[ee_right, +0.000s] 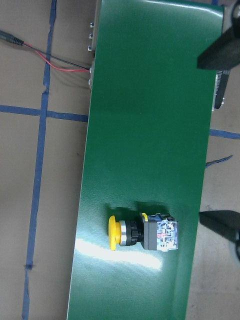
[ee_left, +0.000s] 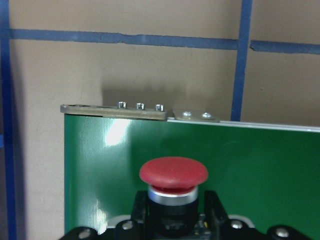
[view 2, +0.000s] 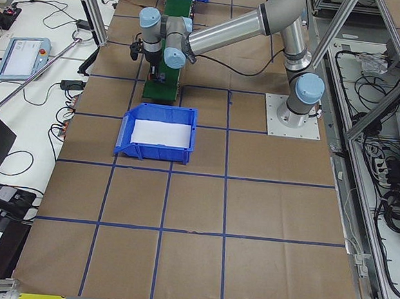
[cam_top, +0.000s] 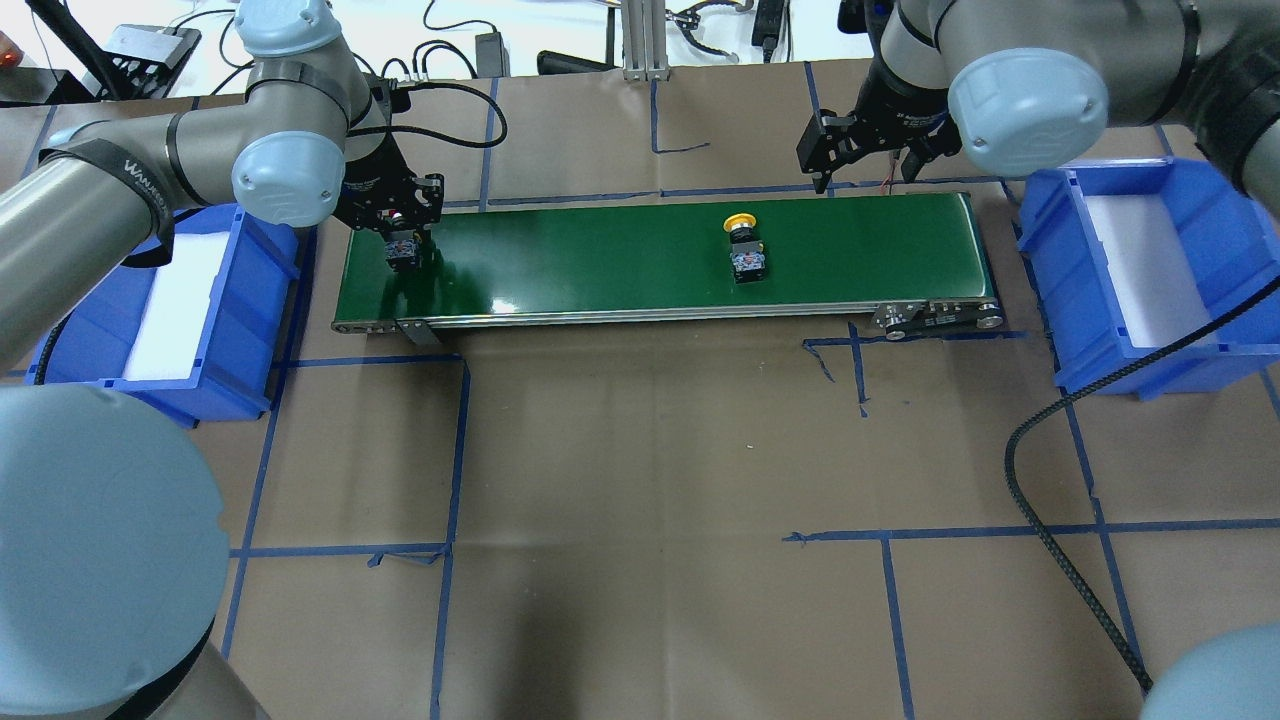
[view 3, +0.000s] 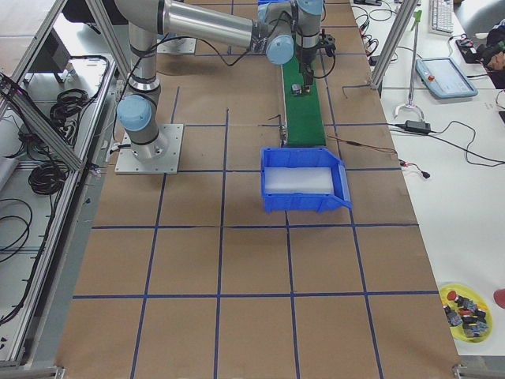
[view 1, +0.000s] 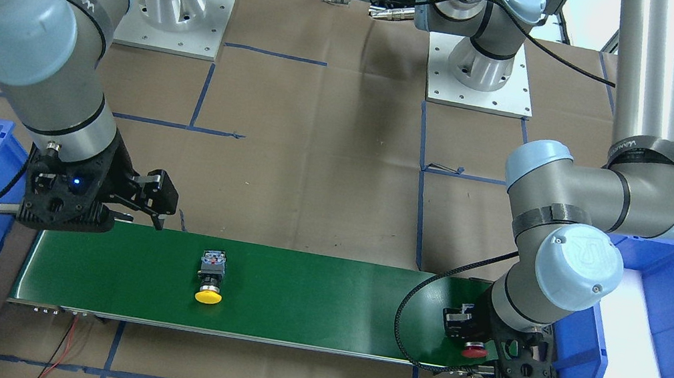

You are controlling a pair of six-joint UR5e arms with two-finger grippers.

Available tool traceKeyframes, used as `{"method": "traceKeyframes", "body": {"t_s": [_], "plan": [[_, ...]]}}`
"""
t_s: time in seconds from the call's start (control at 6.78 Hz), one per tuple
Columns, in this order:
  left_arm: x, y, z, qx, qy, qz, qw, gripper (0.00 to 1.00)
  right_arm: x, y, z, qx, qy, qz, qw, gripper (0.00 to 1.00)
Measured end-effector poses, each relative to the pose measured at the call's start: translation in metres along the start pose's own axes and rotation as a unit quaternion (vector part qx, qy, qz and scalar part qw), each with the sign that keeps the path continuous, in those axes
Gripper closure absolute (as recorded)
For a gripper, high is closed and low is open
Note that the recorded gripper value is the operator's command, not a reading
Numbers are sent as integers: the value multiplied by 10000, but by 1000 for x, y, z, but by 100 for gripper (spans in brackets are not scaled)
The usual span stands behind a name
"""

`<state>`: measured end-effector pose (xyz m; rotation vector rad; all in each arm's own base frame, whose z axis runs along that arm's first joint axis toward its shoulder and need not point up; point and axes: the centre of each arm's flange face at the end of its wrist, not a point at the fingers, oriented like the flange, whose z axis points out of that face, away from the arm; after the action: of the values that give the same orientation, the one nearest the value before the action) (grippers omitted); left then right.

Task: Transport two buttons from left to right
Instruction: 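Lift the red button and carry it onto the belt with the left gripper, then release the red button on the belt while the right gripper grasps the yellow button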

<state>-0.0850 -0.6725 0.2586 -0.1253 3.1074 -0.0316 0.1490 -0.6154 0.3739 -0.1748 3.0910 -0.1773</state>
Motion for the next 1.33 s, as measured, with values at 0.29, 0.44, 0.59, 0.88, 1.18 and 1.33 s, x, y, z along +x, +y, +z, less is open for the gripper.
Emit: {"method": "traceKeyframes", "body": {"t_s": [0.29, 0.44, 0.59, 0.88, 1.18, 1.33], "plan": [[6, -1, -5, 63, -7, 6, 10000, 0, -3, -5, 12, 55, -213, -3, 9998, 0], [7, -3, -14, 144, -9, 9, 9999, 0, -8, -5, 16, 49, -510, -11, 9987, 0], [7, -6, -28, 257, -3, 16, 9997, 0, -10, -5, 21, 11, -658, 1, 9978, 0], [7, -9, -62, 340, 8, 29, 9994, 0, -7, -8, 43, -154, -623, 23, 9979, 0], [6, 6, -110, 211, 35, 43, 9998, 0, 0, -11, 65, -337, -383, 44, 9987, 0], [6, 23, -137, 117, 46, 51, 9999, 0, 1, -12, 75, -411, -347, 52, 9985, 0]]}}
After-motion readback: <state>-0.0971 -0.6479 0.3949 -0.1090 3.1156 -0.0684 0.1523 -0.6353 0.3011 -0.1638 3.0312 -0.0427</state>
